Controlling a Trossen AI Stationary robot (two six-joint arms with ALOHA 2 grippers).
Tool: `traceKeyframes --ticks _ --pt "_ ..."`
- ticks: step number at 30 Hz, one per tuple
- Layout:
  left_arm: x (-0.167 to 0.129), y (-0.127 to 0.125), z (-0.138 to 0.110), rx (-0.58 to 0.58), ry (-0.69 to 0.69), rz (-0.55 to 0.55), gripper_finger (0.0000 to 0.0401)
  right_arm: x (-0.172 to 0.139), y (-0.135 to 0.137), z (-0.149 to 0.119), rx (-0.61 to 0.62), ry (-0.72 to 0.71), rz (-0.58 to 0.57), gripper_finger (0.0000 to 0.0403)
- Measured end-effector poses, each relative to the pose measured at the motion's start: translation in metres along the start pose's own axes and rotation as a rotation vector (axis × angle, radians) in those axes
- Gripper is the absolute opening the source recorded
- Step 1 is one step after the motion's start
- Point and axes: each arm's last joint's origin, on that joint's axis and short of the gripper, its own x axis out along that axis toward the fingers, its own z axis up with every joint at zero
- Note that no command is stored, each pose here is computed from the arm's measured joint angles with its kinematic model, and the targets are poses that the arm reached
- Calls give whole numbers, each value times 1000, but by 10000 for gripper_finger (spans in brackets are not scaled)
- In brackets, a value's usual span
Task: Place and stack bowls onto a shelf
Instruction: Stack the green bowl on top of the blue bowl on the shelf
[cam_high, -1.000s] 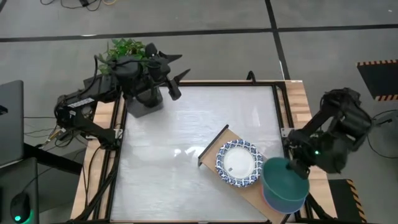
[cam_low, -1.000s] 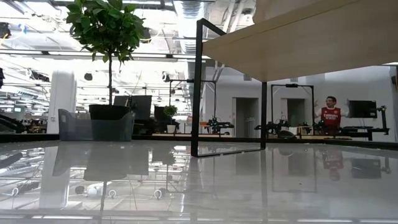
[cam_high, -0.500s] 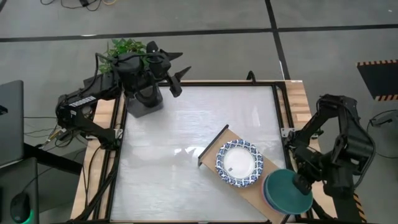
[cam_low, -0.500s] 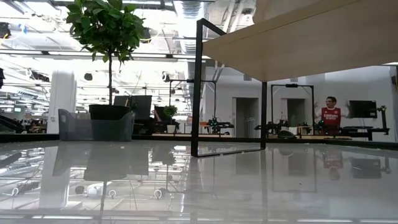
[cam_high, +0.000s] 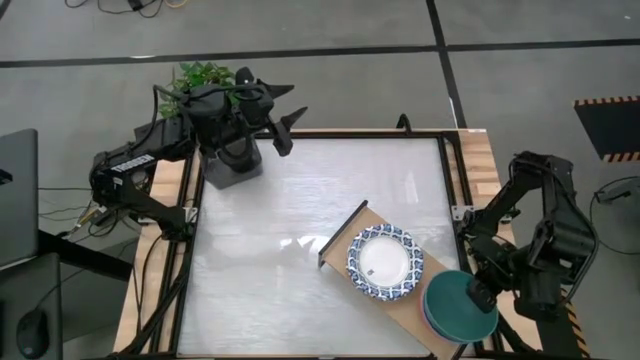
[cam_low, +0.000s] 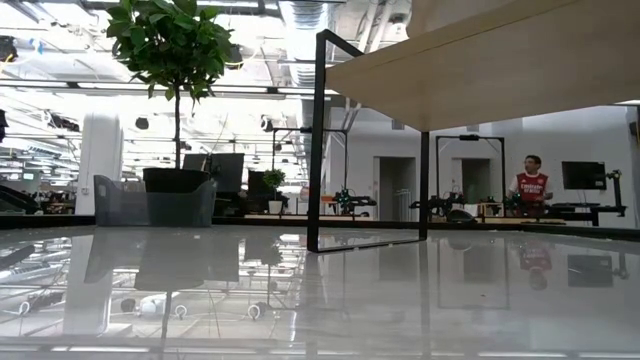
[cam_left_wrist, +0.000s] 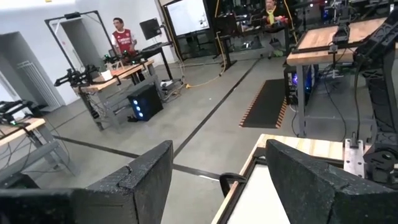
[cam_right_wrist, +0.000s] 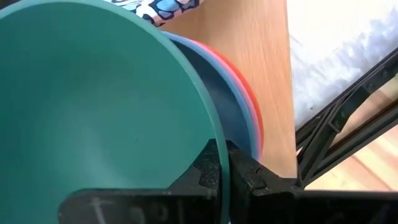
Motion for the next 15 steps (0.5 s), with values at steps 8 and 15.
traceKeyframes --ticks 8,15 --pt "0 0 0 1 -2 2 242 13 -2 -3 -24 1 -58 37" --pt "0 0 0 1 -2 4 242 14 -3 -4 -25 18 -72 40"
